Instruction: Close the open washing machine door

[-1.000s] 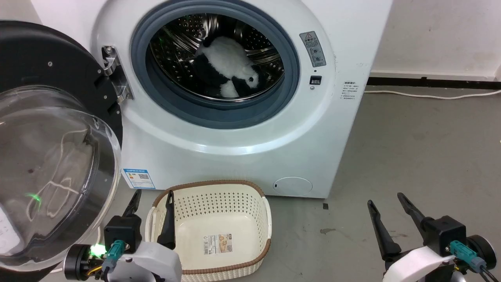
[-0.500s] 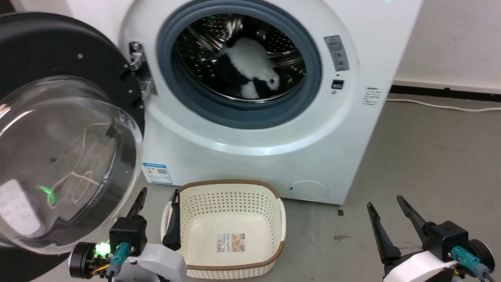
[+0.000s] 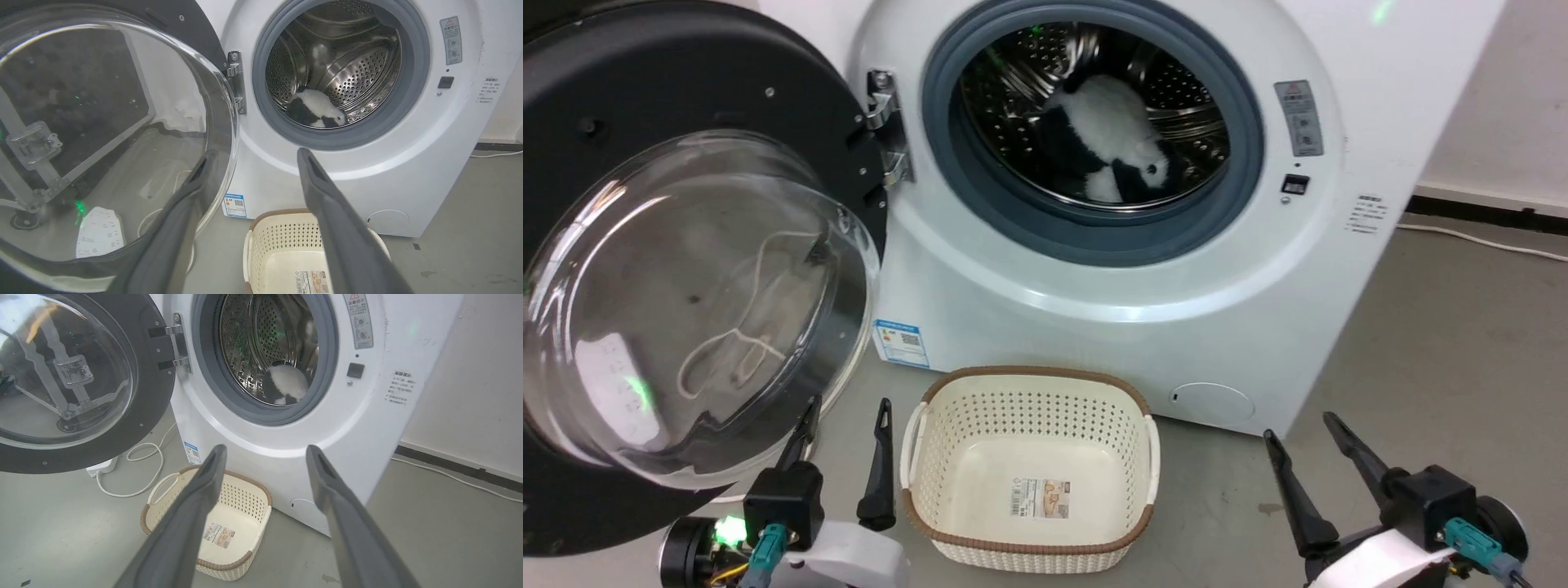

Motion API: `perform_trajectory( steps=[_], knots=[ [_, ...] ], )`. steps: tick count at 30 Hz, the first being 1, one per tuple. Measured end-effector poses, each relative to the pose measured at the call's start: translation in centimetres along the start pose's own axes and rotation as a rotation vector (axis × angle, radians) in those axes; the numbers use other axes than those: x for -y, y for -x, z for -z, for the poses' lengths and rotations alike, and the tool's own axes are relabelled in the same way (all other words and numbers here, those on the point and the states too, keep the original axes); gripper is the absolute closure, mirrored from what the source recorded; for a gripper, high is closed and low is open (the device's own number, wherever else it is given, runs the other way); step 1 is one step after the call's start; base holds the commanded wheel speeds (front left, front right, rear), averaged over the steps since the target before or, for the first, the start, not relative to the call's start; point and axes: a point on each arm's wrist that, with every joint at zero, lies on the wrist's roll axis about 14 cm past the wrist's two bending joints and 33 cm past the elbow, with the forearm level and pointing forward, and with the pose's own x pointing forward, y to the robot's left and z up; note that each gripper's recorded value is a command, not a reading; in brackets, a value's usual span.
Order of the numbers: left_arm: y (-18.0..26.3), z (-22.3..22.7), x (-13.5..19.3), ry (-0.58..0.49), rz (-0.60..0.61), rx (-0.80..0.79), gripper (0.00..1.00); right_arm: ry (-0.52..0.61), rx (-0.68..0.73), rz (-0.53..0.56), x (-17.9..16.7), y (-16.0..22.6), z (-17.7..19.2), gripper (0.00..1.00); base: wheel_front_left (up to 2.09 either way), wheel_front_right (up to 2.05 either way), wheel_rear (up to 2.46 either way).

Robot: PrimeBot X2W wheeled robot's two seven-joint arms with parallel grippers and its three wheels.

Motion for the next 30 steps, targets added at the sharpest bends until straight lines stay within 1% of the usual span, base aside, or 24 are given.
perform_trajectory(
  steps=[14,30],
  knots=[
    [1.7,-0.2,-2.0,-0.009,-0.075,0.018,0.00,-0.015,0.011,-0.127,-3.4,-1.6,0.2,0.00,-0.03,-0.03,-0.03],
    [3.2,-0.1,-3.3,-0.012,-0.118,0.029,0.00,-0.022,0.020,-0.208,-5.8,-2.4,0.4,0.00,0.00,0.00,0.00]
  ],
)
